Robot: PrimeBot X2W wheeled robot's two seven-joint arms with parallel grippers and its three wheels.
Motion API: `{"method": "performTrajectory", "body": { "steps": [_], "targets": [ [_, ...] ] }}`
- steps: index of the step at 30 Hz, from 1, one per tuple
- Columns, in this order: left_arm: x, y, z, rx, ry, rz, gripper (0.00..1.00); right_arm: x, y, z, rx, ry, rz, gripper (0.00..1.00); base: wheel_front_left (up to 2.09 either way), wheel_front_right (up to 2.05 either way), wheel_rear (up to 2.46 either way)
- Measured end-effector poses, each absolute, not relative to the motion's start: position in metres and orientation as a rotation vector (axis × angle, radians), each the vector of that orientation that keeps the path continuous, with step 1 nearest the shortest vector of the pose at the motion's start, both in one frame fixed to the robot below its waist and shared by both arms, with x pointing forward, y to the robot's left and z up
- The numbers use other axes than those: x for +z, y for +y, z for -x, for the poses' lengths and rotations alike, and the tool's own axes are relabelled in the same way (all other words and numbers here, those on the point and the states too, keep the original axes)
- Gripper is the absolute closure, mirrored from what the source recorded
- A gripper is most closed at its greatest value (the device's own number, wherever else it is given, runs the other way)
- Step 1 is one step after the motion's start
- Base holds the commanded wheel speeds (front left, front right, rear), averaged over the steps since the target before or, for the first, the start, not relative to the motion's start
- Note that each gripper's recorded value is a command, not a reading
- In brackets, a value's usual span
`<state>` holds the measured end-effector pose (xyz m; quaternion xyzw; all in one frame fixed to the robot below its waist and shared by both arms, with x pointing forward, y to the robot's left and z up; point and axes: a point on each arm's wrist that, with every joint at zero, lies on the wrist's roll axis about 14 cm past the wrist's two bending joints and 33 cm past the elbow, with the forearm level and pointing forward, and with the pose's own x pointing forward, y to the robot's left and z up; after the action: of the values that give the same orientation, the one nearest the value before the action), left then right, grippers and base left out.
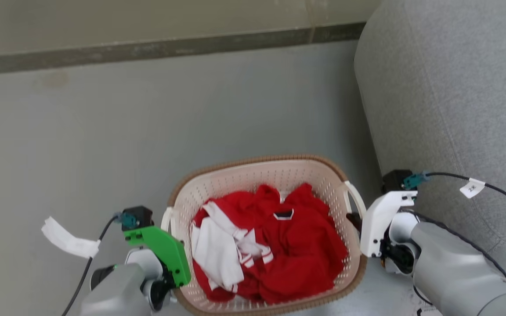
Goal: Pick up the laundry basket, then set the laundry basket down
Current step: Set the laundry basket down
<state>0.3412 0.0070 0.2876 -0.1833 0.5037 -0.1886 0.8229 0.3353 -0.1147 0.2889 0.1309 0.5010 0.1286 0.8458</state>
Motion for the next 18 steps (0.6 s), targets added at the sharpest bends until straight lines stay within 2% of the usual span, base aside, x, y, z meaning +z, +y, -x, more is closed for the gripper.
{"method": "performTrajectory", "body": {
  "steps": [18],
  "targets": [
    [0.258, -0.009, -0.394, -0.398, 1.045, 0.411, 1.0, 0.26, -0.13, -0.379, 0.23, 1.017, -0.296, 1.0, 0.0, 0.0, 0.0]
  ]
}}
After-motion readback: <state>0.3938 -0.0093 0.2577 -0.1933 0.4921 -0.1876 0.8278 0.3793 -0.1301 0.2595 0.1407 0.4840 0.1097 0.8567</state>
